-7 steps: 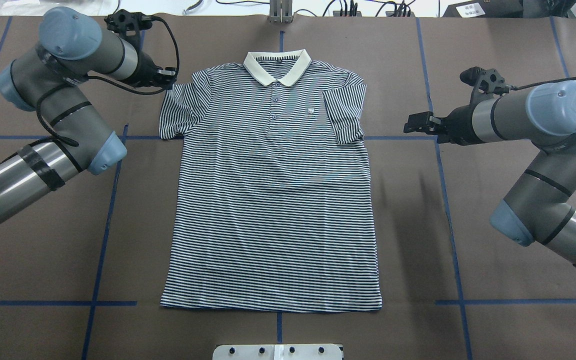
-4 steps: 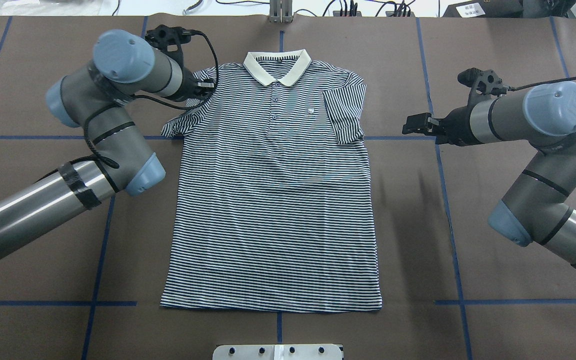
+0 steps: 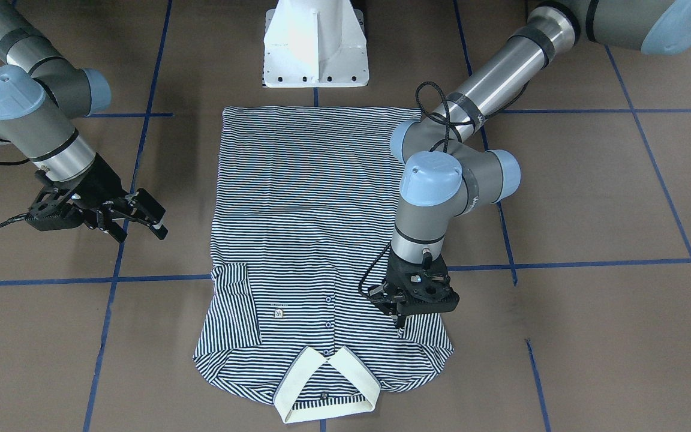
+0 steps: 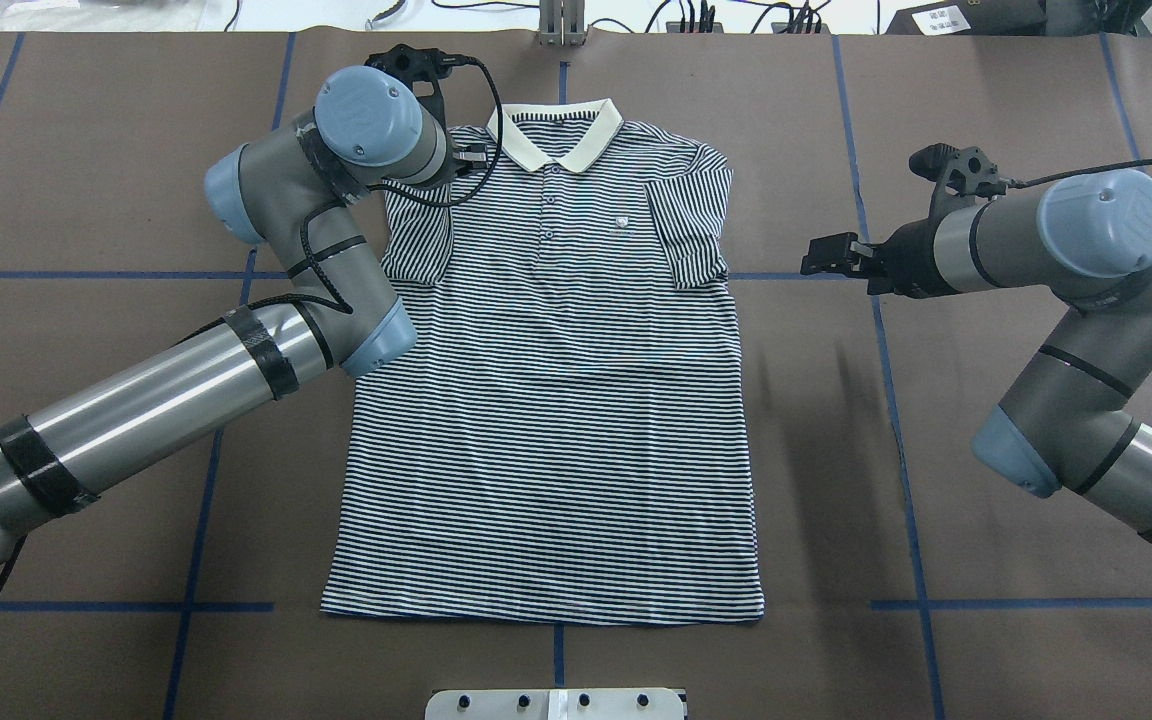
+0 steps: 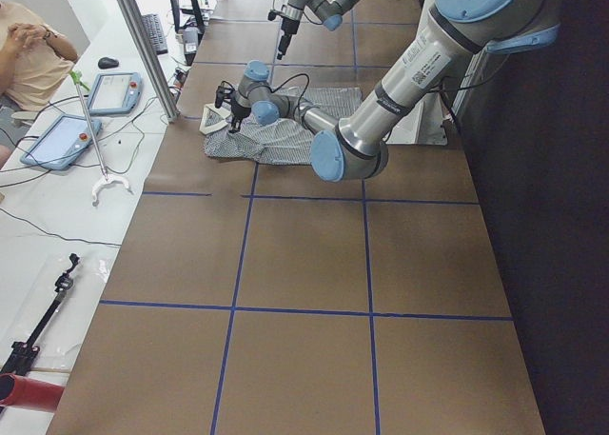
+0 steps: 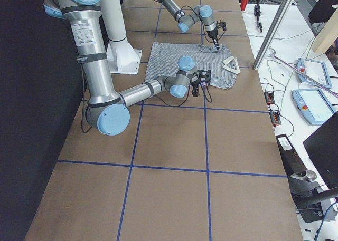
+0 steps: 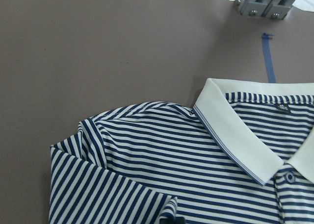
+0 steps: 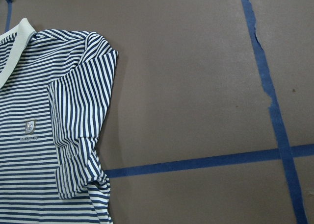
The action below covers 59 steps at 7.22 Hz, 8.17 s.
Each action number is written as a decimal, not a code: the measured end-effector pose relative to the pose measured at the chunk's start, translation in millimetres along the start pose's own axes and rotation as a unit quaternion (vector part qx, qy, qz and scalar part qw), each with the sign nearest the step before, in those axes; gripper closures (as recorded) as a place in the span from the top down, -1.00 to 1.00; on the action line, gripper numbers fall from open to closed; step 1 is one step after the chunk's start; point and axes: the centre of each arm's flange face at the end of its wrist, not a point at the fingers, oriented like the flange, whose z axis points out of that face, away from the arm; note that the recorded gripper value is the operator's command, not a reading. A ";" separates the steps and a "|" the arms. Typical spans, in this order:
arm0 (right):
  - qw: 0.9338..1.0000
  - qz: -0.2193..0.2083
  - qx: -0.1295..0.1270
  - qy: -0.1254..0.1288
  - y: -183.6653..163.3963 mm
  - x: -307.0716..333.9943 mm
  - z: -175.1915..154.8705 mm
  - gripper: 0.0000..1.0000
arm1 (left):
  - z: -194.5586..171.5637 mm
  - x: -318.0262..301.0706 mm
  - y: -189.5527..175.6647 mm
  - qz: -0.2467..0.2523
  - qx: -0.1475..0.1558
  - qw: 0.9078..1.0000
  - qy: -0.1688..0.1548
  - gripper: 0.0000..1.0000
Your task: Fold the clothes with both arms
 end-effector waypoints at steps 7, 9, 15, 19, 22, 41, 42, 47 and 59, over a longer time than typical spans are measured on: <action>0.999 0.028 -0.013 -0.020 12.1 -39.2 5.1 1.00 | -85.1 -30.1 28.8 0.007 0.010 0.996 0.087 0.43; 0.993 0.108 -0.035 -0.013 63.5 -87.8 17.1 0.96 | -142.5 -76.8 66.9 0.016 -0.038 0.990 0.139 0.47; 0.966 0.233 0.012 0.115 329.0 -121.9 -12.9 0.54 | -162.4 -102.8 84.7 0.018 -0.066 0.986 0.152 0.53; 0.951 0.266 0.023 0.155 358.8 -96.1 -5.8 -0.07 | -160.0 -103.6 85.6 0.003 -0.069 0.986 0.149 0.54; 0.951 0.262 0.020 0.162 365.6 -89.0 -6.4 -1.00 | -162.5 -102.3 85.4 -0.006 -0.070 0.986 0.151 0.54; 0.954 0.267 0.007 0.136 359.6 -98.0 -42.1 -1.00 | -208.7 -107.6 401.7 -0.103 -0.146 0.983 -0.046 0.33; 0.954 0.267 0.007 0.136 360.1 -98.0 -41.9 -1.00 | -205.4 -108.8 404.9 -0.101 -0.148 0.983 -0.050 0.23; 0.954 0.266 0.006 0.136 360.6 -97.9 -41.8 -1.00 | -204.5 -110.1 410.8 -0.098 -0.163 0.980 -0.055 -0.39; 0.961 0.241 -0.015 0.133 371.1 -78.2 -88.2 -1.00 | -303.0 -74.8 407.1 -0.141 -0.239 0.961 0.018 -1.00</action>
